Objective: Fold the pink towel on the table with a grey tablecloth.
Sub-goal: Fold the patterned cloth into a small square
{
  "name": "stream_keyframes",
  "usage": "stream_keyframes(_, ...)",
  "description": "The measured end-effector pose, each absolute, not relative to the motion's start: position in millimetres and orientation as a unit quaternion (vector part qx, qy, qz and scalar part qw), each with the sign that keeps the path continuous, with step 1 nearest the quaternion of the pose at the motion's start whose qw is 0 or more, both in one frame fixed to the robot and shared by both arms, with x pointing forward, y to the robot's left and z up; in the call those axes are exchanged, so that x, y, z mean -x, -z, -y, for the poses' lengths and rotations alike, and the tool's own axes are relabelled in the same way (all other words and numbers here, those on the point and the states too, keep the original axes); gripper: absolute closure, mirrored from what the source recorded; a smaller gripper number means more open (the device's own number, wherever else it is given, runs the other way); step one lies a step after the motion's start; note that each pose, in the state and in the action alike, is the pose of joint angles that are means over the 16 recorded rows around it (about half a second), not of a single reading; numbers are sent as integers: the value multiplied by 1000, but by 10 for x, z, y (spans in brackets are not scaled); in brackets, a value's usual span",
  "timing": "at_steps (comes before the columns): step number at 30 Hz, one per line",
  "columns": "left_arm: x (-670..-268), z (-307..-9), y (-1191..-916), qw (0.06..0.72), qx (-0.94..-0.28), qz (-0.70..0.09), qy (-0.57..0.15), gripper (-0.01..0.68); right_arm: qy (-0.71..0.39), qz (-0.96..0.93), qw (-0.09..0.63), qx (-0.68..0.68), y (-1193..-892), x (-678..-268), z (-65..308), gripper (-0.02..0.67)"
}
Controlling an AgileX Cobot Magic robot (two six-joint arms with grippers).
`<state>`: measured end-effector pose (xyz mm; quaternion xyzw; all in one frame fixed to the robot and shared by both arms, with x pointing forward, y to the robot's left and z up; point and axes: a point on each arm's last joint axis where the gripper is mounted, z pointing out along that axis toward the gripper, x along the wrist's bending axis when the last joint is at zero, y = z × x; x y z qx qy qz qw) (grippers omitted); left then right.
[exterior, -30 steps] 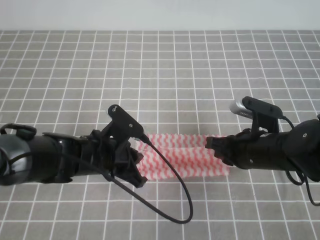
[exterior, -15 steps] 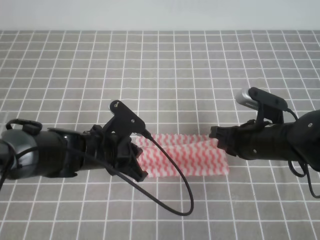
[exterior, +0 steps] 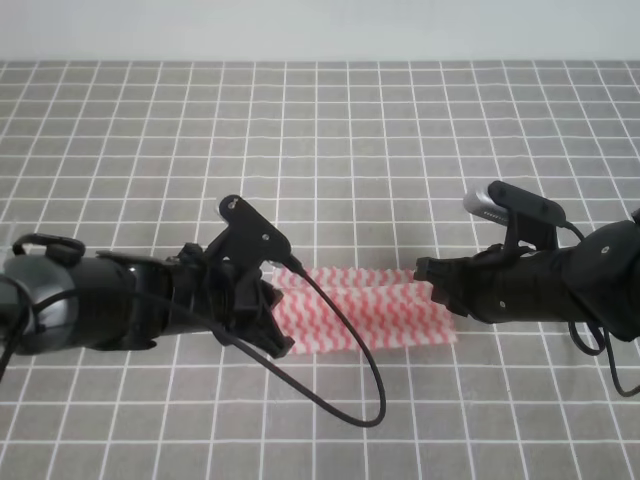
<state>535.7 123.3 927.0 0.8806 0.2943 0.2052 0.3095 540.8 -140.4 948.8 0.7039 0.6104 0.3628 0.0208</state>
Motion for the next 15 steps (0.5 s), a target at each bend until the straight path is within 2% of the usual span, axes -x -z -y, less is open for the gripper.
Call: stream_keyframes(15,-5414,-1182,-9273,316,-884,-277,-207,674,-363,-609,23,-705,-9479,-5417,1405,664)
